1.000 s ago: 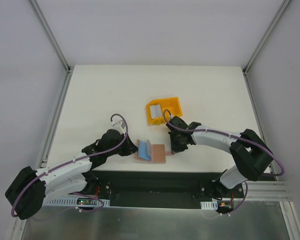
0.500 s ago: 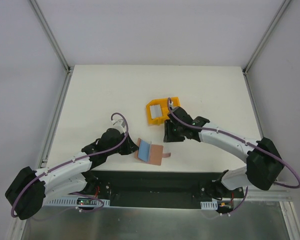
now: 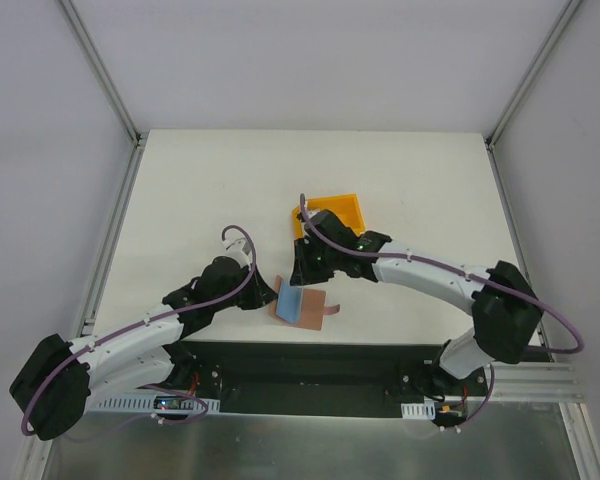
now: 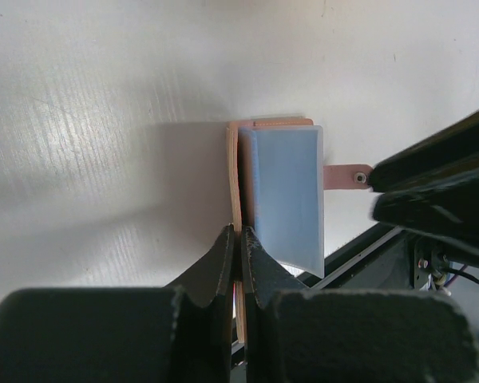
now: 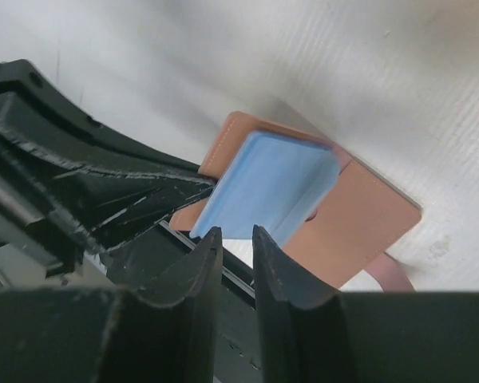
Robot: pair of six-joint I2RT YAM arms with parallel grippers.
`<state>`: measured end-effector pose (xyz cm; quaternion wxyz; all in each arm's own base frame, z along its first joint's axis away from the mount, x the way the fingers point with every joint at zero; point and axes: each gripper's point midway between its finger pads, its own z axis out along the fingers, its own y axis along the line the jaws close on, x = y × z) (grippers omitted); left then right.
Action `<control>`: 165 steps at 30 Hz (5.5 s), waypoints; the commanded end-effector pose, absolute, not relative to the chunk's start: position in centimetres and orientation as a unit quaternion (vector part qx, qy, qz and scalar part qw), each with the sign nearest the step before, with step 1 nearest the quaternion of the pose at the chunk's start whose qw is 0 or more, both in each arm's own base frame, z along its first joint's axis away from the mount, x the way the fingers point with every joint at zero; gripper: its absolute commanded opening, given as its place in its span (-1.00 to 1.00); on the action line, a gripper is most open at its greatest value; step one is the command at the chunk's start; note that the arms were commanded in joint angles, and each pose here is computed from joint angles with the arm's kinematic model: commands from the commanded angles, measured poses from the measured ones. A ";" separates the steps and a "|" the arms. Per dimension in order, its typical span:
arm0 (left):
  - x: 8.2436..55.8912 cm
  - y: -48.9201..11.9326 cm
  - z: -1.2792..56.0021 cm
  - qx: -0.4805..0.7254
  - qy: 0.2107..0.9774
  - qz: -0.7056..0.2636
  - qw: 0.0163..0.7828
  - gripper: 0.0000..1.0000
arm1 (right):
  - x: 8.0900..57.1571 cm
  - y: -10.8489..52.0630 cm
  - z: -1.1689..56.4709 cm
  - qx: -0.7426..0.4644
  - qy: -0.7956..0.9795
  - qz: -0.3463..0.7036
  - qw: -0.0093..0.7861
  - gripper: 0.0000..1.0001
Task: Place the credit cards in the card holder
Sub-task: Open the card holder at the center of the board, then pick up the credit card from the storage box.
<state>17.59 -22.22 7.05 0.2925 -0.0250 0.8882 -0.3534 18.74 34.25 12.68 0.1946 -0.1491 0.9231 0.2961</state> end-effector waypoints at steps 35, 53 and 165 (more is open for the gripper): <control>16.5 -18.7 1.9 -0.194 0.889 -0.321 0.264 -1.00 | 16.9 28.0 2.3 -0.158 0.973 0.130 0.109 -0.87; 17.3 -19.7 4.0 -0.159 0.883 -0.337 0.284 -1.00 | 18.6 32.0 8.6 -0.170 0.936 0.250 0.180 -0.81; 17.8 -20.1 5.3 -0.132 0.888 -0.330 0.291 -1.00 | 37.8 28.3 20.0 -0.102 0.901 0.281 0.314 -0.99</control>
